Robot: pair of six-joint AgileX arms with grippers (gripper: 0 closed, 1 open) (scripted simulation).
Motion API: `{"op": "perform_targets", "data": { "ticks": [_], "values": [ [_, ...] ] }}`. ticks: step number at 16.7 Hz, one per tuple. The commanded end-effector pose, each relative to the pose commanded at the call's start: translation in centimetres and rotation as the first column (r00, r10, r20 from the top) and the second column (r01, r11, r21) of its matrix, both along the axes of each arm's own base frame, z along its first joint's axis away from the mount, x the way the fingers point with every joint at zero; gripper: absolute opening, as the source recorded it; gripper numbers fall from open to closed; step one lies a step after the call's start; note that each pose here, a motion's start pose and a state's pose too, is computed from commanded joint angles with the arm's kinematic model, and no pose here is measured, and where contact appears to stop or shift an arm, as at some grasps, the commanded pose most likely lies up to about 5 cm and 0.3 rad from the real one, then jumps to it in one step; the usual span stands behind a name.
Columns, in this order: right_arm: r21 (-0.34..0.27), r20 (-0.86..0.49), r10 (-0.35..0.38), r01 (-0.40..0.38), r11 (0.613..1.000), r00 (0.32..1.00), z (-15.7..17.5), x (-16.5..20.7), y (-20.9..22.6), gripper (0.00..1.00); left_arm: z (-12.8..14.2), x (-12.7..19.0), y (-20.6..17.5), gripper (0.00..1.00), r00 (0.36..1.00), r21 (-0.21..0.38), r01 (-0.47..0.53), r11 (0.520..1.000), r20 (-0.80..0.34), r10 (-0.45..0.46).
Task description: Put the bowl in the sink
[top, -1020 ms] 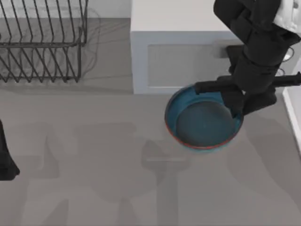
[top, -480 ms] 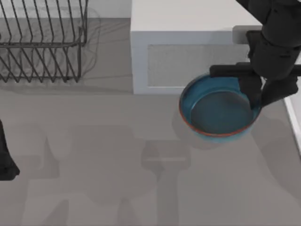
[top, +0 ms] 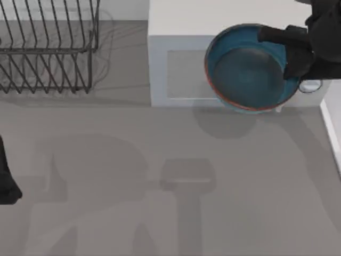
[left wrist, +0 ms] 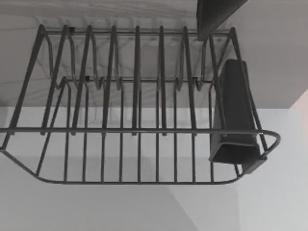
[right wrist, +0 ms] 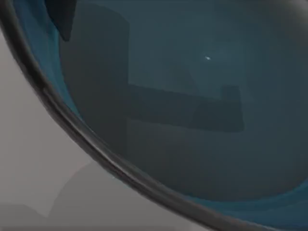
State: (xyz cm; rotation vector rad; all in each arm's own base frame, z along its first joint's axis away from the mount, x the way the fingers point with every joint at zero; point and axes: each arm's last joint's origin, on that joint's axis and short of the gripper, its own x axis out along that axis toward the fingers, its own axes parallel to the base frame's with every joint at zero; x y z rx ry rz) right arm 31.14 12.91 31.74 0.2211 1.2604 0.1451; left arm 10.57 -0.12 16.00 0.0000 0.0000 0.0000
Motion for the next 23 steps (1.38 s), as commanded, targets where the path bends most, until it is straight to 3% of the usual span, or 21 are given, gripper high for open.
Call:
{"op": "perform_targets", "data": {
  "ticks": [5,9,13,17,20,23],
  "values": [
    [0.192,0.360,-0.153,0.087,0.977,0.920,0.4,2.1,-6.7,0.00,0.0,0.0,0.0,1.00,1.000,0.000,0.000,1.000,0.000,0.000],
    [0.236,0.615,-0.248,0.125,0.964,0.749,-1.4,3.0,-13.7,0.00,0.0,0.0,0.0,1.00,1.000,0.000,0.000,1.000,0.000,0.000],
    [0.173,0.807,-0.233,0.158,0.972,0.542,-4.1,1.8,-20.1,0.00,0.0,0.0,0.0,1.00,1.000,0.000,0.000,1.000,0.000,0.000],
    [0.053,0.917,-0.127,0.199,0.978,0.378,-6.8,-1.0,-24.3,0.00,0.0,0.0,0.0,1.00,1.000,0.000,0.000,1.000,0.000,0.000],
    [-0.030,0.948,-0.043,0.225,0.974,0.315,-8.9,-2.9,-25.8,0.00,0.0,0.0,0.0,1.00,1.000,0.000,0.000,1.000,0.000,0.000],
    [-0.078,0.954,0.003,0.237,0.968,0.300,-10.5,-4.2,-26.5,0.00,0.0,0.0,0.0,1.00,1.000,0.000,0.000,1.000,0.000,0.000]
  ]
}}
